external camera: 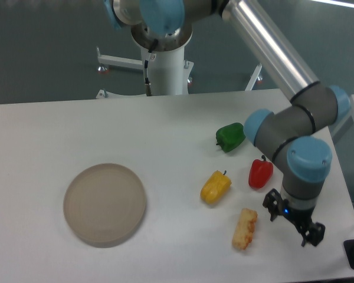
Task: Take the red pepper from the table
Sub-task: 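Move the open gripper over the red bell pepper, then lower the gripper around the red pepper and close on it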
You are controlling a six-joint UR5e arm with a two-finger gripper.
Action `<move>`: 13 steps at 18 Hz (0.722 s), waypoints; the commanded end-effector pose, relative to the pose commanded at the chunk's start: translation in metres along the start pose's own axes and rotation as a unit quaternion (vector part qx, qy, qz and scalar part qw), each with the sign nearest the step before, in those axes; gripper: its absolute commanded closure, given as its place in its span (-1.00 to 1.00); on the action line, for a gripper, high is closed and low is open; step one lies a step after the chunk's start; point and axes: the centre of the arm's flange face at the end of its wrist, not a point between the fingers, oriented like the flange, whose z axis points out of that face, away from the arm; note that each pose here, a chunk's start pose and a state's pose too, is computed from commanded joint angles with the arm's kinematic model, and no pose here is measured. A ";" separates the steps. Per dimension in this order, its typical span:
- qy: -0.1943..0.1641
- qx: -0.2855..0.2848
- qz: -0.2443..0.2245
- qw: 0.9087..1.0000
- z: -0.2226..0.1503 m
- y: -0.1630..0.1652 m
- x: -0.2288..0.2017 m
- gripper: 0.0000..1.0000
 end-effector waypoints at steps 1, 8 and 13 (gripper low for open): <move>0.009 -0.003 -0.007 1.000 0.000 0.008 0.008 -1.00; 0.047 -0.026 -0.047 0.997 -0.004 0.047 0.055 -1.00; 0.058 -0.033 -0.061 0.996 0.001 0.071 0.063 -1.00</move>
